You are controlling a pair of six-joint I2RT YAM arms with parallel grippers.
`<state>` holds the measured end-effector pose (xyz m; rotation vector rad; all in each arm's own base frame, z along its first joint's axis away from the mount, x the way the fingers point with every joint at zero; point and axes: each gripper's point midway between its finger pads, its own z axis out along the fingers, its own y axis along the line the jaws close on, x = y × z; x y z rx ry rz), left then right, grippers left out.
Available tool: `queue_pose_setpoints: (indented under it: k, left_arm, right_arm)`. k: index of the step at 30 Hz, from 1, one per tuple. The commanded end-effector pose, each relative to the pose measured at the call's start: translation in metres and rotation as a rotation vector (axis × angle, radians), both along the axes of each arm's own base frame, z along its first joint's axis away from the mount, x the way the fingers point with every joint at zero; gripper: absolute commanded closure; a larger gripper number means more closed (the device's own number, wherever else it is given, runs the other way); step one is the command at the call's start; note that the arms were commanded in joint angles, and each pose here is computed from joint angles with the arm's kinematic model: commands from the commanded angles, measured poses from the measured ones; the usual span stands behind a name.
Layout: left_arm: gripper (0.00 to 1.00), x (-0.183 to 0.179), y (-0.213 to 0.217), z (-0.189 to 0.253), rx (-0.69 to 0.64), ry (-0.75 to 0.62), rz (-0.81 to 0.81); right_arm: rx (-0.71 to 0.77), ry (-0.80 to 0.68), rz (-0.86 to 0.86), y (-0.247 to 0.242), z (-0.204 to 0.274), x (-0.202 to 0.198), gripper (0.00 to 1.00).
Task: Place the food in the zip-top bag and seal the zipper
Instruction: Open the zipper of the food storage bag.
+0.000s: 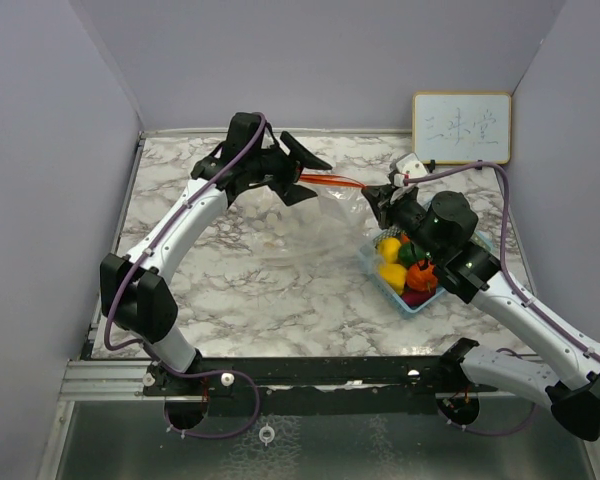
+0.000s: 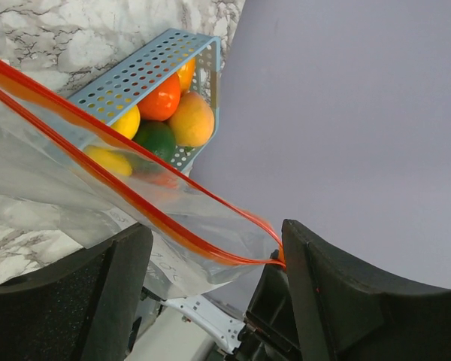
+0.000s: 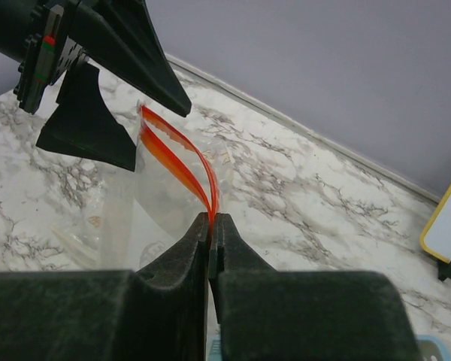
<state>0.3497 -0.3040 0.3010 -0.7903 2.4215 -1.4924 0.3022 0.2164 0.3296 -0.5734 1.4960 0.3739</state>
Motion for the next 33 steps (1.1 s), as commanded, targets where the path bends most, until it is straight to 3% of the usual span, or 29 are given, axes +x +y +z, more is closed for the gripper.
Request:
queue_pose_setpoints:
  k: [1,10,12,15,20,22,24,25,29,33]
  left_arm:
    - [0.31,0.001,0.001,0.004,-0.029,0.051,0.05]
    - [0.59,0.006,-0.003,-0.011,-0.036,0.046,0.04]
    - [0.71,0.007,-0.004,-0.013,-0.038,0.041,0.036]
    - [0.98,0.011,-0.006,-0.012,-0.048,0.017,0.032]
    - [1.0,0.016,-0.01,-0.005,-0.049,-0.04,0.004]
    - [1.0,0.022,-0.011,0.002,-0.026,-0.112,-0.033]
    - [1.0,0.032,-0.009,0.004,0.074,-0.226,-0.108]
    - [1.0,0.035,-0.007,0.005,0.126,-0.237,-0.125]
    - [1.0,0.041,0.003,0.023,0.307,-0.437,-0.259]
    - [1.0,0.032,0.006,0.042,0.332,-0.592,-0.355]
  right_arm:
    - [0.015,-0.073,-0.05,-0.011,0.027,0.0,0.98]
    - [0.012,-0.068,-0.045,-0.013,0.033,-0.004,0.98]
    - [0.014,-0.068,-0.044,-0.013,0.035,-0.006,0.98]
    - [0.013,-0.066,-0.043,-0.013,0.035,-0.007,0.98]
    - [0.002,-0.055,-0.05,-0.013,0.035,-0.005,0.98]
    - [0.019,-0.06,-0.075,-0.018,0.041,-0.005,0.89]
    - [0.039,-0.084,-0.092,-0.022,0.053,-0.006,0.52]
    - [0.043,-0.094,-0.092,-0.023,0.058,-0.007,0.44]
    - [0.042,-0.084,-0.055,-0.017,0.08,-0.01,0.34]
    - [0.067,-0.019,-0.058,-0.01,0.095,-0.004,0.33]
